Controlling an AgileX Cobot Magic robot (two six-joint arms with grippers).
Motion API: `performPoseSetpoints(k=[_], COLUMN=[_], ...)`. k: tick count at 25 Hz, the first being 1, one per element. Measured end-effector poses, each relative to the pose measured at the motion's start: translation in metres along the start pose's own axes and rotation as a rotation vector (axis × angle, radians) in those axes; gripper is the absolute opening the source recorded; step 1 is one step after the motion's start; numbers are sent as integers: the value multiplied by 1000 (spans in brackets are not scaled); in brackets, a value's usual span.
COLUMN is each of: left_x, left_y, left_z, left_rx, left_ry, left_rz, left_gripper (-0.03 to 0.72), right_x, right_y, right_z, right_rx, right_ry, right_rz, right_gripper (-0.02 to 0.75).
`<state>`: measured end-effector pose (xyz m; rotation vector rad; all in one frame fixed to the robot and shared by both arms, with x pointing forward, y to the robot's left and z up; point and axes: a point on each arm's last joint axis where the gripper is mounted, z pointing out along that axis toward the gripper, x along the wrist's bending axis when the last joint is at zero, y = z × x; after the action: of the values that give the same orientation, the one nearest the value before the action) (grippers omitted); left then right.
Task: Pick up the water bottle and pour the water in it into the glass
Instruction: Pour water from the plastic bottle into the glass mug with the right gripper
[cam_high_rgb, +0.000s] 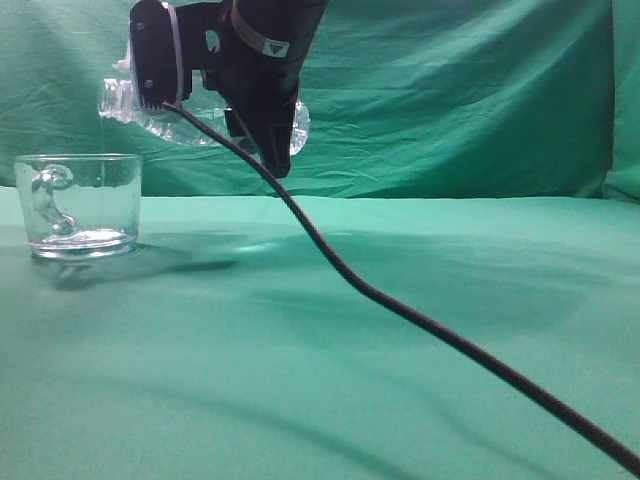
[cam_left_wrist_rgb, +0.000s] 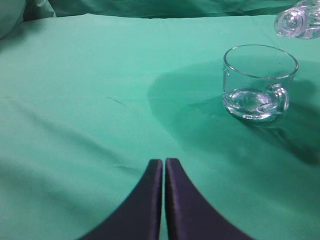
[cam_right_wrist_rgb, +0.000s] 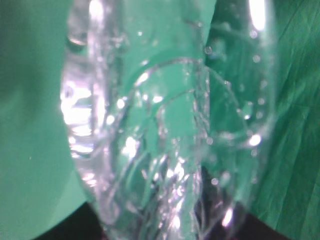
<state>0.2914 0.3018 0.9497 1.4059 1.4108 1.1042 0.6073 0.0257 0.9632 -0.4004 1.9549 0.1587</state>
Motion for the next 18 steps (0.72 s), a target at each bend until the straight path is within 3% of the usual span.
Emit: performPoseSetpoints(k=[18], left_x=[0], left_y=[0], left_z=[0], left_rx=[0], left_ry=[0], left_rz=[0], left_gripper=[0], right_x=[-2], right_y=[-5], right_z=[0], right_rx=[56], right_ry=[-15], right_rz=[-48], right_gripper=[298])
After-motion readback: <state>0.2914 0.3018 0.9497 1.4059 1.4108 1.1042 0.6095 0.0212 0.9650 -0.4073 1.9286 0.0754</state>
